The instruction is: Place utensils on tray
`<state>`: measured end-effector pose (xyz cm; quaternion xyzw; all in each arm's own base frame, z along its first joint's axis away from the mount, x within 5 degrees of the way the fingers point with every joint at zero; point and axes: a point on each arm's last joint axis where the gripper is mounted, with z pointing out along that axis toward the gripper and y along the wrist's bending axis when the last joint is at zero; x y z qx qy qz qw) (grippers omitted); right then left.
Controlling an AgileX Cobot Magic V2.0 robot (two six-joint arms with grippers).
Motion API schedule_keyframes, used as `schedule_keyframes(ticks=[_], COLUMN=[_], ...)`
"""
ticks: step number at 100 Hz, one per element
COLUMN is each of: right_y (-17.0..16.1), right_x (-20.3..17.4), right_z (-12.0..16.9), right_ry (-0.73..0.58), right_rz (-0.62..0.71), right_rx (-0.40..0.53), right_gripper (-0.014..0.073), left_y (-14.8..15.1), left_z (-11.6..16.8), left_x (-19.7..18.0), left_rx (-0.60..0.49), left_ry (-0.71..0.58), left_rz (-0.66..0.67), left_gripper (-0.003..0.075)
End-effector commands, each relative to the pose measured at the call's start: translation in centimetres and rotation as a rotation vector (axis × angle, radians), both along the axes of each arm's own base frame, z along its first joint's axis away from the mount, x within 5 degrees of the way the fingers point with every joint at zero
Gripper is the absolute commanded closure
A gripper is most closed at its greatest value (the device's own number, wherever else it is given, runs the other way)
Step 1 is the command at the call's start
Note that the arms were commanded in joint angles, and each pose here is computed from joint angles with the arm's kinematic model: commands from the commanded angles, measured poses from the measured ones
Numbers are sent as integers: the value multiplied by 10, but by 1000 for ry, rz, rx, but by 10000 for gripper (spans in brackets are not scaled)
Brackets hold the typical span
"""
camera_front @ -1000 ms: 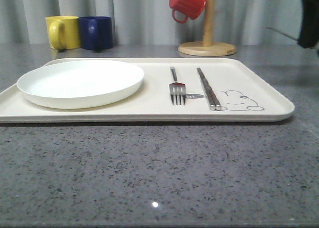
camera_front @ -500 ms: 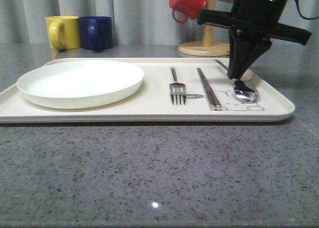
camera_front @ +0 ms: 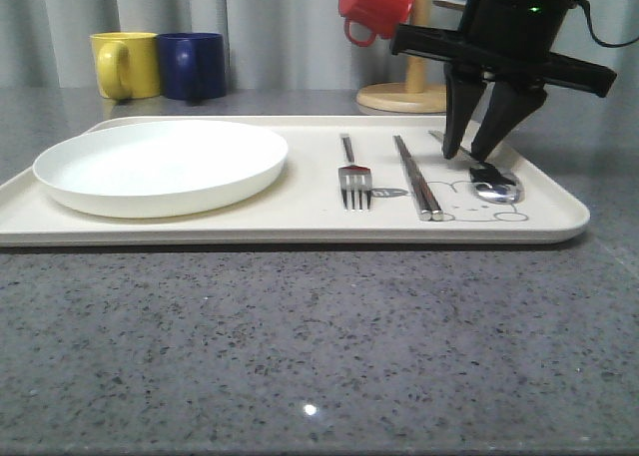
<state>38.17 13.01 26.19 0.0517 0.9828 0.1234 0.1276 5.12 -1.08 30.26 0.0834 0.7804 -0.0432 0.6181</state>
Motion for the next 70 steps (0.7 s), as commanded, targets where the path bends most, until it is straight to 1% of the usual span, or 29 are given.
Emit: schedule_keyframes(ticks=[1, 15, 20, 24, 29, 30, 32, 33, 35, 36, 39, 43, 59, 70], right_y=[-2, -8, -11, -14, -18, -18, -20, -21, -22, -23, -25, -28, -39, -52], right_x=[-5, -10, -14, -17, -23, -24, -26, -27, -29, -31, -34, -39, -58, -74], right_z=[37, 54, 64, 70, 79, 80, 83, 85, 88, 90, 95, 102, 121, 119], right_ry=[-127, -207, -245, -261, -280, -284, -290, -294, -302, -307, -319, -334, -378, -383], right_rz=[0, 11, 14, 17, 21, 22, 23, 24, 24, 25, 26, 26, 23, 2], right_rx=[31, 0, -19, -32, -55, -63, -69, -75, -80, -86, -100, -112, -158, -165], right_gripper=[280, 290, 316, 358, 463, 495, 527, 560, 592, 624, 669, 656, 656, 656], left_y=[0, 0, 0, 0, 0, 0, 0, 0, 0, 0, 0, 0, 0, 0], left_z=[15, 15, 15, 15, 15, 15, 15, 15, 15, 15, 15, 15, 15, 15], left_x=[1, 1, 1, 1, 1, 1, 1, 1, 1, 1, 1, 1, 1, 1], left_rx=[-25, -25, -25, -25, -25, -25, -25, -25, -25, -25, -25, -25, -25, -25], left_ry=[-90, -90, -90, -90, -90, -90, -90, -90, -90, -90, -90, -90, -90, -90], left_rz=[4, 4, 4, 4, 4, 4, 4, 4, 4, 4, 4, 4, 4, 4], left_gripper=[739, 739, 739, 739, 739, 739, 739, 739, 739, 739, 739, 739, 739, 739])
